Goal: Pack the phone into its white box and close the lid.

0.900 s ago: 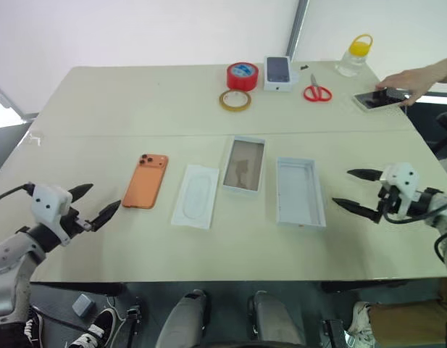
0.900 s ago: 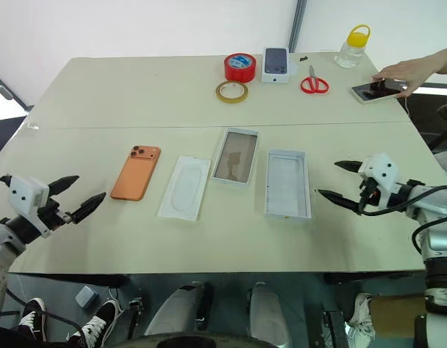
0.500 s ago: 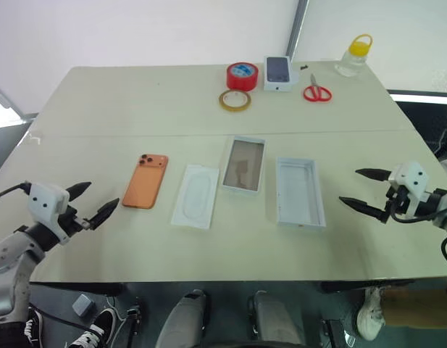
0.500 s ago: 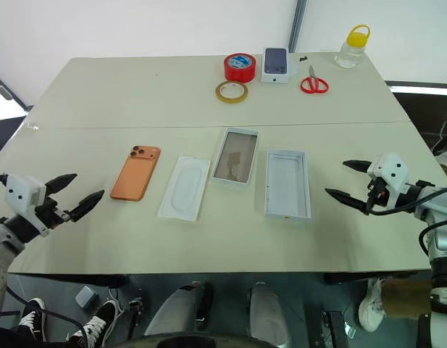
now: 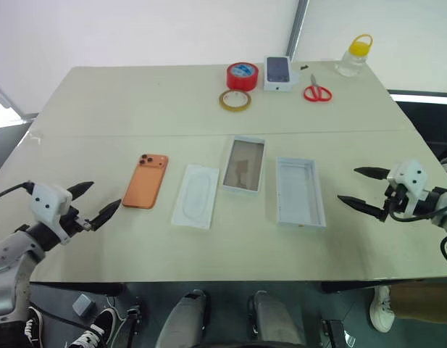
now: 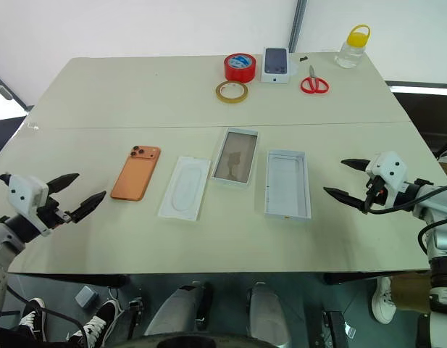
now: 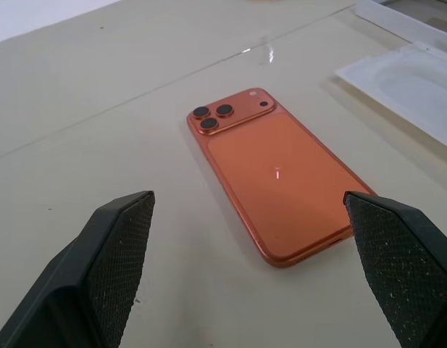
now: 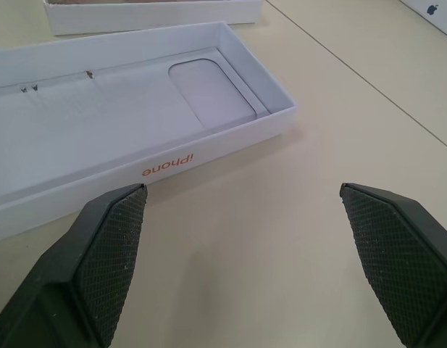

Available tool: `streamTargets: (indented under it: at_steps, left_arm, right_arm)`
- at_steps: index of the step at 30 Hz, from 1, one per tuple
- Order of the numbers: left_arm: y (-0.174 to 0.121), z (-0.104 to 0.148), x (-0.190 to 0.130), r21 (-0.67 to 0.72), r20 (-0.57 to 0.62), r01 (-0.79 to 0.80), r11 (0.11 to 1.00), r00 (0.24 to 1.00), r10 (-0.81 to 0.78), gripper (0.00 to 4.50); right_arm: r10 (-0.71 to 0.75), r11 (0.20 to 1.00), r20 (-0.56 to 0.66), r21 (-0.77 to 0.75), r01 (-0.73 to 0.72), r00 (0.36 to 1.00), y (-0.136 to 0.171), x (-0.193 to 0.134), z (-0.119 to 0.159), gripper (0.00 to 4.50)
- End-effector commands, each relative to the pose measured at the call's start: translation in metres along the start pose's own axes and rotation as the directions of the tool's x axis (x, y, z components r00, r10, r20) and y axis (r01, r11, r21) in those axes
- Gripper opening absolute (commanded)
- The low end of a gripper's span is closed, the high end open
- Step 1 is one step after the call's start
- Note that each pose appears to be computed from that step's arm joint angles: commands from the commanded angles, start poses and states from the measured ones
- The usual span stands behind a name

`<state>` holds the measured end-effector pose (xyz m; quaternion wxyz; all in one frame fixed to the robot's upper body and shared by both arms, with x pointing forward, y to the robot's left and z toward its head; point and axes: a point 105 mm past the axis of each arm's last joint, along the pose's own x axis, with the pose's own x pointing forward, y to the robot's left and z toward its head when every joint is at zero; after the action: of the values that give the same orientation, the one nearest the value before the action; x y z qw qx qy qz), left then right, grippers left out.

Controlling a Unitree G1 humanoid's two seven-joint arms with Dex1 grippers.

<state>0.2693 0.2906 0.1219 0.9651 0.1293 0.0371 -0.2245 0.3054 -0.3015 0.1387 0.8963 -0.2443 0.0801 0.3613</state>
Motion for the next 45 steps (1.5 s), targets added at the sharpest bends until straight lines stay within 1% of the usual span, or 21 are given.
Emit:
streamTargets:
  at_steps: [1, 3, 5, 6, 8, 9, 11, 13, 15, 18, 21, 24, 26, 28, 31, 33, 38, 41, 42, 44, 45]
  left_arm:
    - [-0.003, 0.014, 0.008, 0.028, 0.021, 0.004, 1.0, 1.0, -0.004, 4.4]
    - [-0.01, 0.019, 0.016, 0.002, 0.021, 0.003, 1.0, 1.0, -0.003, 4.4]
    - [-0.018, 0.021, 0.024, -0.078, 0.008, 0.017, 0.997, 1.0, -0.016, 4.4]
    - [-0.023, 0.023, 0.03, -0.092, -0.002, 0.02, 0.996, 1.0, -0.021, 4.4]
    - [-0.037, 0.025, 0.043, -0.153, -0.016, 0.063, 0.986, 0.998, -0.066, 4.4]
    - [-0.043, 0.028, 0.049, -0.171, -0.003, 0.089, 0.981, 0.996, -0.09, 4.4]
    - [-0.053, 0.031, 0.058, -0.322, 0.027, 0.138, 0.936, 0.99, -0.137, 4.4]
    - [-0.064, 0.034, 0.068, -0.371, 0.039, 0.175, 0.912, 0.984, -0.173, 4.4]
    - [-0.075, 0.033, 0.075, -0.415, 0.012, 0.201, 0.887, 0.976, -0.216, 4.4]
    - [-0.089, 0.033, 0.088, -0.503, -0.015, 0.205, 0.839, 0.969, -0.245, 4.4]
    - [-0.1, 0.03, 0.096, -0.53, -0.08, 0.178, 0.829, 0.963, -0.258, 4.4]
    - [-0.108, 0.036, 0.102, -0.609, -0.044, 0.194, 0.769, 0.96, -0.277, 4.4]
    - [-0.113, 0.026, 0.104, -0.626, -0.102, 0.166, 0.762, 0.951, -0.291, 4.4]
    - [-0.117, 0.022, 0.104, -0.644, -0.128, 0.155, 0.749, 0.944, -0.305, 4.4]
    - [-0.12, 0.019, 0.105, -0.689, -0.126, 0.15, 0.709, 0.939, -0.321, 4.4]
    - [-0.122, 0.018, 0.109, -0.737, -0.112, 0.14, 0.661, 0.94, -0.324, 4.4]
    - [-0.129, 0.017, 0.109, -0.762, -0.112, 0.138, 0.633, 0.934, -0.338, 4.4]
    - [-0.13, 0.014, 0.107, -0.802, -0.108, 0.122, 0.584, 0.933, -0.343, 4.4]
    - [-0.131, 0.012, 0.106, -0.818, -0.105, 0.116, 0.563, 0.933, -0.345, 4.15]
    - [-0.133, 0.009, 0.105, -0.826, -0.113, 0.107, 0.554, 0.93, -0.349, 3.56]
    - [-0.135, 0.009, 0.105, -0.832, -0.113, 0.106, 0.545, 0.929, -0.353, 3.1]
  right_arm:
    - [0.0, 0.999, 0.061, -0.05, 0.003, 0.998, -0.002, 0.005, 0.021, 4.46]
    - [0.013, 0.996, 0.081, -0.085, -0.006, 0.997, 0.0, 0.01, 0.032, 4.46]
    - [0.039, 0.994, 0.113, -0.105, -0.027, 0.993, 0.002, 0.017, 0.046, 4.46]
    - [0.061, 0.99, 0.123, -0.133, -0.045, 0.99, 0.006, 0.023, 0.054, 4.46]
    - [0.101, 0.983, 0.153, -0.167, -0.075, 0.983, 0.012, 0.036, 0.071, 4.46]
    - [0.115, 0.983, 0.179, -0.165, -0.086, 0.977, 0.015, 0.042, 0.08, 4.46]
    - [0.138, 0.979, 0.215, -0.181, -0.099, 0.967, 0.022, 0.053, 0.095, 4.46]
    - [0.166, 0.971, 0.234, -0.211, -0.117, 0.958, 0.032, 0.062, 0.104, 4.46]
    - [0.178, 0.968, 0.249, -0.22, -0.124, 0.952, 0.037, 0.067, 0.11, 4.46]
    - [0.191, 0.966, 0.261, -0.219, -0.135, 0.946, 0.044, 0.073, 0.113, 4.46]
    - [0.189, 0.967, 0.253, -0.218, -0.135, 0.949, 0.045, 0.075, 0.109, 4.46]
    - [0.192, 0.966, 0.25, -0.221, -0.138, 0.949, 0.048, 0.075, 0.107, 4.46]
    - [0.193, 0.965, 0.251, -0.223, -0.138, 0.949, 0.049, 0.075, 0.108, 4.46]
    - [0.187, 0.966, 0.254, -0.221, -0.132, 0.949, 0.048, 0.075, 0.108, 4.46]
    - [0.185, 0.967, 0.253, -0.22, -0.13, 0.95, 0.047, 0.075, 0.108, 4.46]
    - [0.186, 0.966, 0.251, -0.221, -0.131, 0.95, 0.048, 0.076, 0.107, 4.46]
    - [0.193, 0.964, 0.249, -0.228, -0.136, 0.949, 0.049, 0.077, 0.109, 4.46]
    - [0.191, 0.964, 0.247, -0.231, -0.134, 0.95, 0.047, 0.077, 0.109, 4.46]
    - [0.193, 0.963, 0.247, -0.233, -0.136, 0.95, 0.047, 0.077, 0.11, 4.49]
    - [0.197, 0.962, 0.249, -0.235, -0.138, 0.948, 0.048, 0.078, 0.111, 4.5]
    - [0.198, 0.962, 0.25, -0.235, -0.139, 0.948, 0.049, 0.079, 0.111, 4.5]
